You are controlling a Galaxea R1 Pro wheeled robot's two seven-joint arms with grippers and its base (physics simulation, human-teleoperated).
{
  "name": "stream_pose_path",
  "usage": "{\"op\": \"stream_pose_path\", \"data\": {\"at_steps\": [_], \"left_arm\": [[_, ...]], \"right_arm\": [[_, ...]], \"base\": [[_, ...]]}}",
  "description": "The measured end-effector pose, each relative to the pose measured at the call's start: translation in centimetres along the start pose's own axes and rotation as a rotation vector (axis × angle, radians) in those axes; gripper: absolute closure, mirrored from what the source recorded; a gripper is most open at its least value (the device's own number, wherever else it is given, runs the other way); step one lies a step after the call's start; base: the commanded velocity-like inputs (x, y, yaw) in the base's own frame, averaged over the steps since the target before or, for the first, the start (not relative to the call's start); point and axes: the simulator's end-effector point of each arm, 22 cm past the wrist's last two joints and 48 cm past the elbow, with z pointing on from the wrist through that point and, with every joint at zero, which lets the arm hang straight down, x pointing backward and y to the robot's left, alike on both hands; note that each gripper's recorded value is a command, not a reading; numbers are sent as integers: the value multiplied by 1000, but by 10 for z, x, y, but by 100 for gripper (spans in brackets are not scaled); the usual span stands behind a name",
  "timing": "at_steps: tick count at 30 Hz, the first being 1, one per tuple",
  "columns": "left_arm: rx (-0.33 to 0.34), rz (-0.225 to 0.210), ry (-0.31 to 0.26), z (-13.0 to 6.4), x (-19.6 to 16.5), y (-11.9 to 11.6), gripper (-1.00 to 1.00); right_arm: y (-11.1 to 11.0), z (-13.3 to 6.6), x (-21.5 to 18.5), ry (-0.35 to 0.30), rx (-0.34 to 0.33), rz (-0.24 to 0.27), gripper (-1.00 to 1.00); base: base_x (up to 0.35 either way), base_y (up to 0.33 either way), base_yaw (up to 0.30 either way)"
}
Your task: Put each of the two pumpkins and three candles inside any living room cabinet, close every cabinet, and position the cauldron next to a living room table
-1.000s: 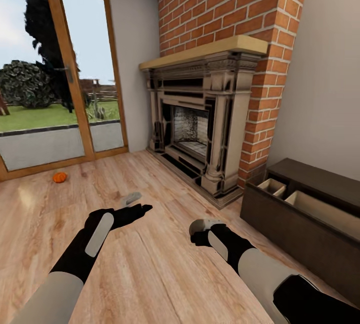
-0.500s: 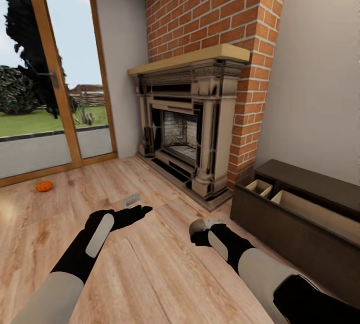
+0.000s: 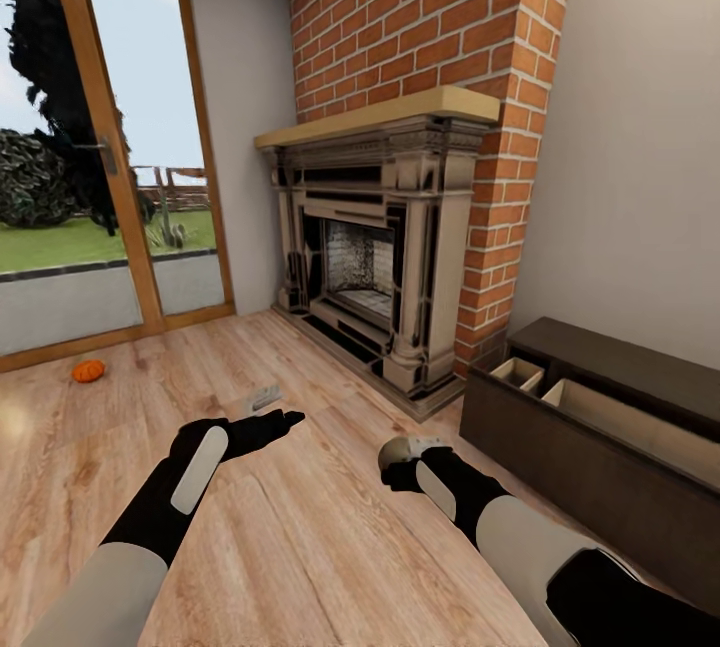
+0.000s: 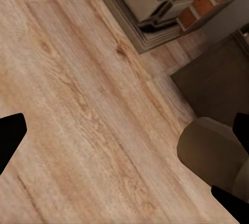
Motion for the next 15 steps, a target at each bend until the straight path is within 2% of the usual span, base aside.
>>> {"op": "stream_pose_path", "data": {"at_steps": [11, 15], "left_arm": [[-9, -7, 17, 7, 8, 7, -100], [-5, -4, 9, 3, 4, 3, -100]], "right_arm": [[-1, 7, 8, 17, -1, 2, 100], [0, 3, 3, 7, 0, -2, 100]], "base": [[0, 0, 0], [0, 0, 0]]}}
